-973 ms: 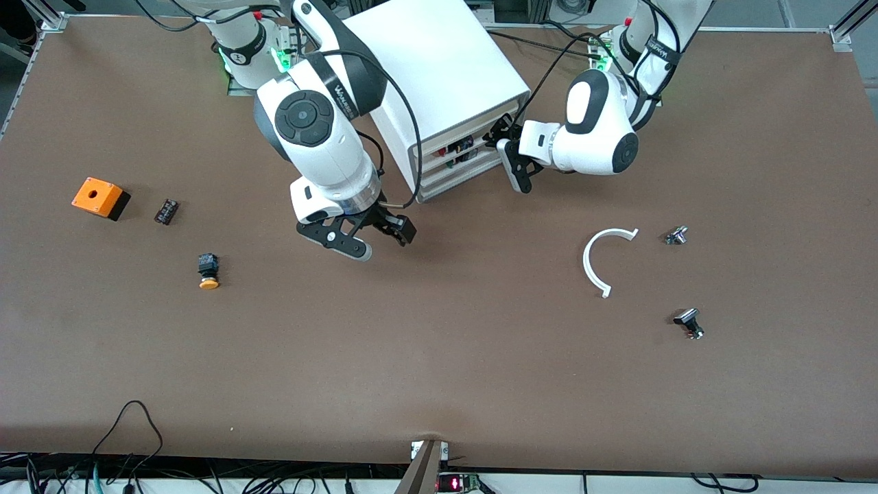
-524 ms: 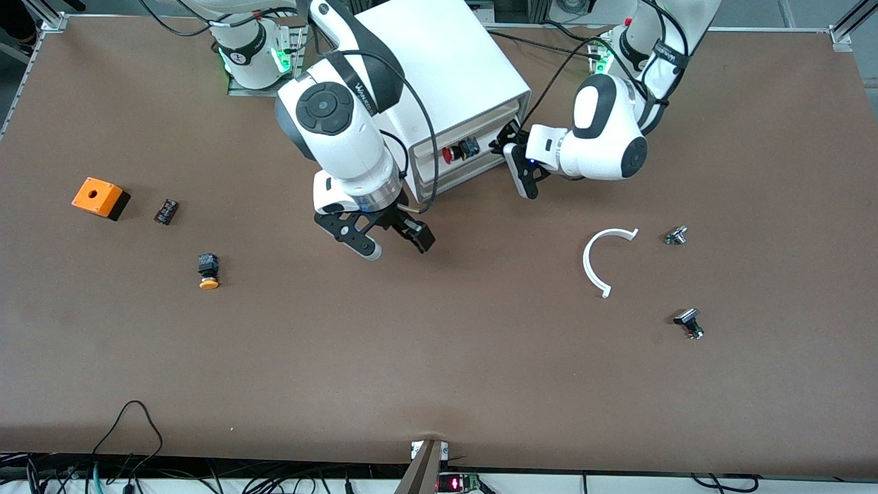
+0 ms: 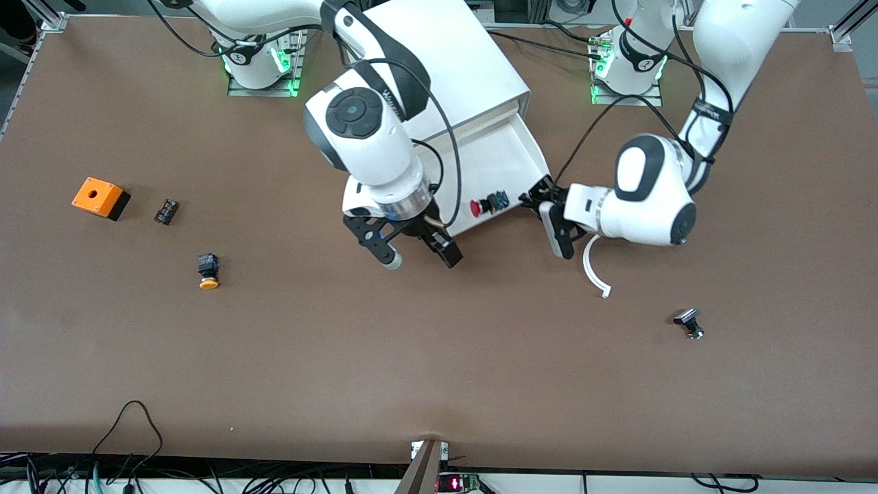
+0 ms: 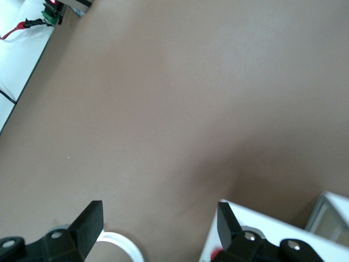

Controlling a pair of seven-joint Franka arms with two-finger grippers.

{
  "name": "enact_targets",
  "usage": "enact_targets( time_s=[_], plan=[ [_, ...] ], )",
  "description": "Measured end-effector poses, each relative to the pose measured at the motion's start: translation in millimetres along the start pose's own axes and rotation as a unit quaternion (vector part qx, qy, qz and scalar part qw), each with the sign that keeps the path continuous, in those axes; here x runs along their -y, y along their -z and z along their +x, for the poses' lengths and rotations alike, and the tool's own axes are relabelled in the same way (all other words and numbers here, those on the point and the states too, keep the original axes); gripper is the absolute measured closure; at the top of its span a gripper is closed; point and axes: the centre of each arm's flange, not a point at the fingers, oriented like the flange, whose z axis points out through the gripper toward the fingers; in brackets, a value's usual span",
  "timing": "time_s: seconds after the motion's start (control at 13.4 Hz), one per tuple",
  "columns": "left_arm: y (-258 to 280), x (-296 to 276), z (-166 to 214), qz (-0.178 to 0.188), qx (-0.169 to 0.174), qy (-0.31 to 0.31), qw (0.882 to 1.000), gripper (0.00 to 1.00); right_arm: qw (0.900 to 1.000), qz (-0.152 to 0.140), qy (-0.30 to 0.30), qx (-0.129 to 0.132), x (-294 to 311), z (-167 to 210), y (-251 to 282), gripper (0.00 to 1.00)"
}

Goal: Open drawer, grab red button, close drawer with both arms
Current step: 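Pull the cabinet drawer open with the left gripper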

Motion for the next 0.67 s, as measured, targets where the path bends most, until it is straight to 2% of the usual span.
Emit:
enact_targets(
  time_s=[0.15, 0.22, 0.45, 0.6, 0.67],
  plan=[
    [0, 7, 5, -0.001, 0.011, -0.009, 1.000, 0.88, 1.000, -0.001, -0.026, 0.004, 3, -19, -9, 0.03],
    [0, 5, 8, 0.006, 0.018, -0.017, 1.000, 0.83, 1.000, -0.004, -0.028, 0.004, 2, -32, -14, 0.00],
    [5, 2, 14, 0.014, 0.025, -0.026, 0.999, 0.52, 1.000, -0.023, -0.017, 0.001, -7, -73, -42, 0.00],
    [19, -4, 18, 0.000, 0.037, 0.002, 0.999, 0.32, 0.999, -0.038, -0.024, 0.002, -15, -95, -64, 0.00],
    [35, -10, 22, 0.001, 0.055, 0.024, 0.998, 0.21, 0.999, -0.045, -0.030, 0.002, -18, -102, -75, 0.00]
  ],
)
